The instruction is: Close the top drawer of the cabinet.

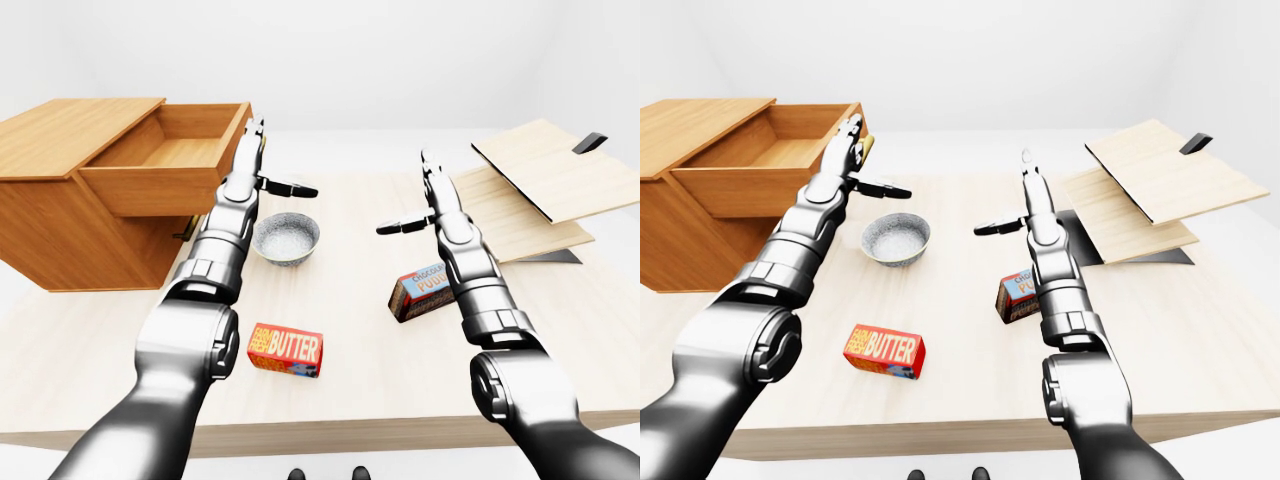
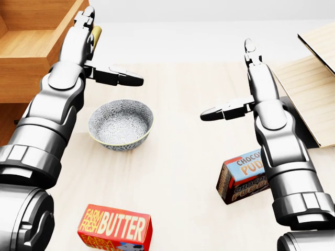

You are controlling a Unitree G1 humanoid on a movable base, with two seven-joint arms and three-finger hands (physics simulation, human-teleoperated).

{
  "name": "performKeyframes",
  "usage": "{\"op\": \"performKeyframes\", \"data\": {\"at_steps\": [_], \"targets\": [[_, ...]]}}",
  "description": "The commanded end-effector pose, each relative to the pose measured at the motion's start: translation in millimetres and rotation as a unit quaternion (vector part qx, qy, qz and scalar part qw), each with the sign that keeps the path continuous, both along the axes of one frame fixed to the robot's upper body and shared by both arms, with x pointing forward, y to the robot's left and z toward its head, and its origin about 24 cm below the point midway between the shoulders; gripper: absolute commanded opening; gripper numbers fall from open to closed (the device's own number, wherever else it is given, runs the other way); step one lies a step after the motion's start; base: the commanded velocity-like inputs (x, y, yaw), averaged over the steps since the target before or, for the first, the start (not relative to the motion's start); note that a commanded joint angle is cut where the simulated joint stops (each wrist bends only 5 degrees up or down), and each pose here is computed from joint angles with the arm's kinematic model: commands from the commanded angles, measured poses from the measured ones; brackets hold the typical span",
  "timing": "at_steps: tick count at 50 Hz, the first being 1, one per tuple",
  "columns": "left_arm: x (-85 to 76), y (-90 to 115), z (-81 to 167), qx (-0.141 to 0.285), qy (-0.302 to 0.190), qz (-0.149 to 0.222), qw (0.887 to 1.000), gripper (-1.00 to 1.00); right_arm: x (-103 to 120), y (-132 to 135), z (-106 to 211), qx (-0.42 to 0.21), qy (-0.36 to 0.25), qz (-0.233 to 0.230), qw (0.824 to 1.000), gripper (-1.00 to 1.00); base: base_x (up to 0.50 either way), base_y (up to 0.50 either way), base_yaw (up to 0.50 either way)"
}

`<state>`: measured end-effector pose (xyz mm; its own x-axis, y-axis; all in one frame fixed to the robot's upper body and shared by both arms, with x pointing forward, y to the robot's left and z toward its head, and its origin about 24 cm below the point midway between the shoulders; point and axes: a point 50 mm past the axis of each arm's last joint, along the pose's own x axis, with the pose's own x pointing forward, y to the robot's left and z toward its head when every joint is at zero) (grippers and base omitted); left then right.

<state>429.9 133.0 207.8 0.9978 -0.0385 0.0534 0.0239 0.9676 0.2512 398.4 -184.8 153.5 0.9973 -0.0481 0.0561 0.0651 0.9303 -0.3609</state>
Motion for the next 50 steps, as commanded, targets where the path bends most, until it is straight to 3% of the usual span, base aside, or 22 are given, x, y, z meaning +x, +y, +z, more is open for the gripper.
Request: {"op": "performKeyframes", "data": {"at_steps": [1,13,21,38,50], "targets": [[-2.0,4,-24,-0.001,0.034,0.010,0.999,1.00,1,-3,-11,0.000,0.023,-0.010,1.000,1.00,0.00,0.00,0.00],[-4.0,12,-37,0.005,0.048,0.023,0.999,1.00,3,-3,-19,0.000,0.042,-0.016,0.999,1.00,0.00,0.00,0.00],[-5.5,26,-46,0.007,0.056,0.051,0.997,1.00,2,-5,-23,-0.003,0.041,-0.017,0.999,1.00,0.01,0.00,0.00],[-16.1,82,-61,-0.003,0.050,0.123,0.991,1.00,-1,-4,-26,-0.005,0.041,-0.019,0.999,1.00,0.00,0.00,0.00],[-25.2,127,-52,-0.024,0.033,0.182,0.982,1.00,-3,-6,-26,-0.005,0.041,-0.022,0.999,1.00,0.00,0.00,0.00]]}}
